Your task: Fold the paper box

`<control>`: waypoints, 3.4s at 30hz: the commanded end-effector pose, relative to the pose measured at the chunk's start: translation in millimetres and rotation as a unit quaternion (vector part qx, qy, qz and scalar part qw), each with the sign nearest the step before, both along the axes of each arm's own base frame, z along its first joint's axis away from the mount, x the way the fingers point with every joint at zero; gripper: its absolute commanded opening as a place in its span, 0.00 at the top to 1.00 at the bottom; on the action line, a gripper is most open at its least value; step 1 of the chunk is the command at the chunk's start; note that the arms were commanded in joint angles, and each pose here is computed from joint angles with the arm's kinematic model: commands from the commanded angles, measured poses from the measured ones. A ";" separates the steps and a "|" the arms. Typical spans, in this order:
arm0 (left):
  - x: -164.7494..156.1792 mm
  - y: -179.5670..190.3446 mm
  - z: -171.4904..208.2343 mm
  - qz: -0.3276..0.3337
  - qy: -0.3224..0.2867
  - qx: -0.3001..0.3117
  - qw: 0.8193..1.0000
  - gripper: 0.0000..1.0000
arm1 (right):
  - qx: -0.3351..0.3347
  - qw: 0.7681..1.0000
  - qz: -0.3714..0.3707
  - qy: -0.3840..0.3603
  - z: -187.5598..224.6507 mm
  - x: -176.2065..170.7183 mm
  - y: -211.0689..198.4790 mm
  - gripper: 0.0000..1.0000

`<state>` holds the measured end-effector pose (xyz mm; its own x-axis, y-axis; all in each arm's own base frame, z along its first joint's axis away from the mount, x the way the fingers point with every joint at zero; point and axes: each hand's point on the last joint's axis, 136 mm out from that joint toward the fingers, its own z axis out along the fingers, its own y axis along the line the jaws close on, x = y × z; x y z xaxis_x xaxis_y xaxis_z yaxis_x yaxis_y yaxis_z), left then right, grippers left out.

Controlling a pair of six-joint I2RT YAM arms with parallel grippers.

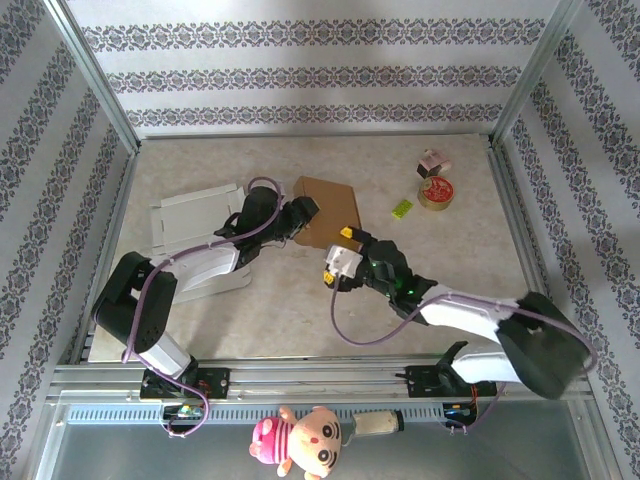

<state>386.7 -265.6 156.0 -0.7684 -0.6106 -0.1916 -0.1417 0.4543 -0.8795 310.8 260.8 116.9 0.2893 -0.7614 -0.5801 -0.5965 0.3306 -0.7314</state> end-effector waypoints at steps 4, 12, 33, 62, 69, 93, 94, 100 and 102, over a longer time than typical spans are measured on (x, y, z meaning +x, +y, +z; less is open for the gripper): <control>-7.5 0.5 4.5 0.005 0.020 -0.028 0.999 0.60 | -0.054 0.973 -0.066 -0.213 45.8 52.8 5.2 0.03; -10.3 8.1 10.1 0.023 0.023 -0.042 0.999 0.61 | -0.087 0.968 -0.077 -0.224 26.5 61.6 6.7 0.22; -38.4 107.2 165.9 0.040 -0.289 0.282 0.914 0.12 | -0.077 0.977 0.043 0.195 24.1 -37.1 -12.6 0.59; -158.6 87.2 118.3 -0.292 -0.426 0.388 0.763 0.14 | -0.254 0.895 0.087 0.356 28.8 -24.2 16.1 0.18; -153.4 80.8 113.8 -0.309 -0.393 0.373 0.781 0.15 | -0.093 0.926 0.041 0.364 84.2 -30.4 11.3 0.15; -108.0 53.5 75.1 -0.294 -0.267 0.375 0.838 0.33 | 0.163 0.832 -0.224 0.480 60.4 -14.7 -57.0 0.53; -107.2 54.1 74.5 -0.292 -0.266 0.377 0.838 0.32 | 0.160 0.834 -0.223 0.478 60.1 -15.4 -57.1 0.54; -106.3 53.5 68.6 -0.298 -0.253 0.383 0.837 0.33 | 0.143 0.849 -0.229 0.455 65.8 -16.0 -62.3 0.63; -108.1 50.2 66.2 -0.305 -0.251 0.383 0.835 0.32 | 0.141 0.850 -0.233 0.451 68.4 -16.3 -64.7 0.63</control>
